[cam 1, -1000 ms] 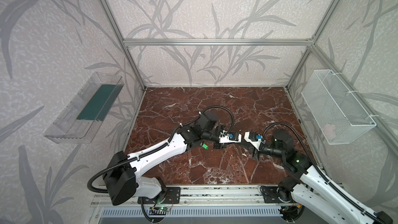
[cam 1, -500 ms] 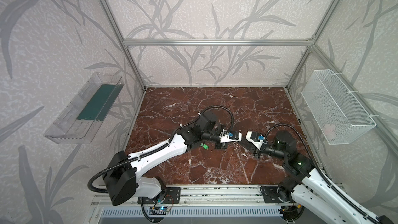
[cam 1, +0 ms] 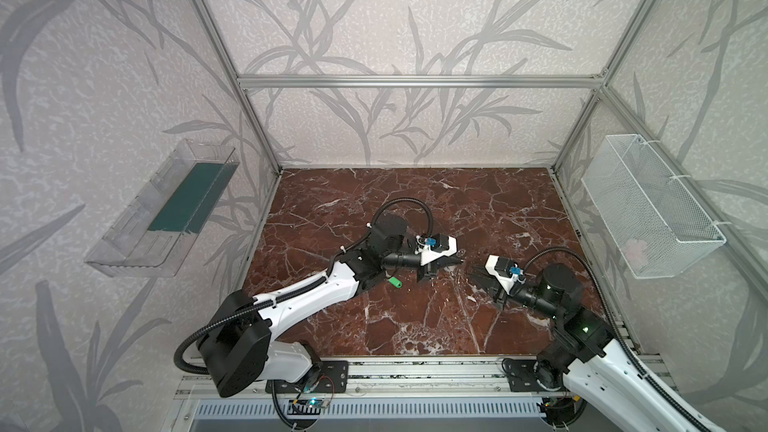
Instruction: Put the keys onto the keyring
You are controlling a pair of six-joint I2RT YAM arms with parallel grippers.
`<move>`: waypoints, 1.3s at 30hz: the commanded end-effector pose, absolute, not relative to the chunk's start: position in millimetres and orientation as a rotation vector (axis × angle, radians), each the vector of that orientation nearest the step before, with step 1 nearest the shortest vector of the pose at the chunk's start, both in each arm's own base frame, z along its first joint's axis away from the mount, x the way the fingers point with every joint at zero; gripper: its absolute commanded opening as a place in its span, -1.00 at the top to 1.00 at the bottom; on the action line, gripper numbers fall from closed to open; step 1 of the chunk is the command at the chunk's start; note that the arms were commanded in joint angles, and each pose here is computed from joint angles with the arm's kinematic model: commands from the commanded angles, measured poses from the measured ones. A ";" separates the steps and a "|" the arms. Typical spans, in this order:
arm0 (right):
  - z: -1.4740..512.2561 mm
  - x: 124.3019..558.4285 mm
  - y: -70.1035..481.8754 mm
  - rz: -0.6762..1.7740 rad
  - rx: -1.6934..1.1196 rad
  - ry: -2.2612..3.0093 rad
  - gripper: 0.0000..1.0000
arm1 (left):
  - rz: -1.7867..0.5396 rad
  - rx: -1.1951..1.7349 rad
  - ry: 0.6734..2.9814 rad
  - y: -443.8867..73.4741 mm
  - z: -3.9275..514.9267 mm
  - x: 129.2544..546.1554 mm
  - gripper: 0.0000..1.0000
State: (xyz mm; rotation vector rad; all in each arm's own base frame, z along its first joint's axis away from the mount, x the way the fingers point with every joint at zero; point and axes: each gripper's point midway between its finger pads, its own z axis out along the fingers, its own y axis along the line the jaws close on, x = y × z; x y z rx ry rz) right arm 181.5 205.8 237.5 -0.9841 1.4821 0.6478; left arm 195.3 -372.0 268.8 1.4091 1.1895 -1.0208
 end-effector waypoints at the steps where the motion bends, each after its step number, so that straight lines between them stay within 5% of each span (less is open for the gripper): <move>1: 246.9 181.2 208.3 0.673 -0.958 1.441 0.56 | -1.084 1.376 1.093 -371.0 293.7 185.6 1.00; 39: 269.1 177.4 217.3 0.711 -0.977 1.318 0.81 | -1.110 1.481 1.103 -371.6 283.2 174.6 1.00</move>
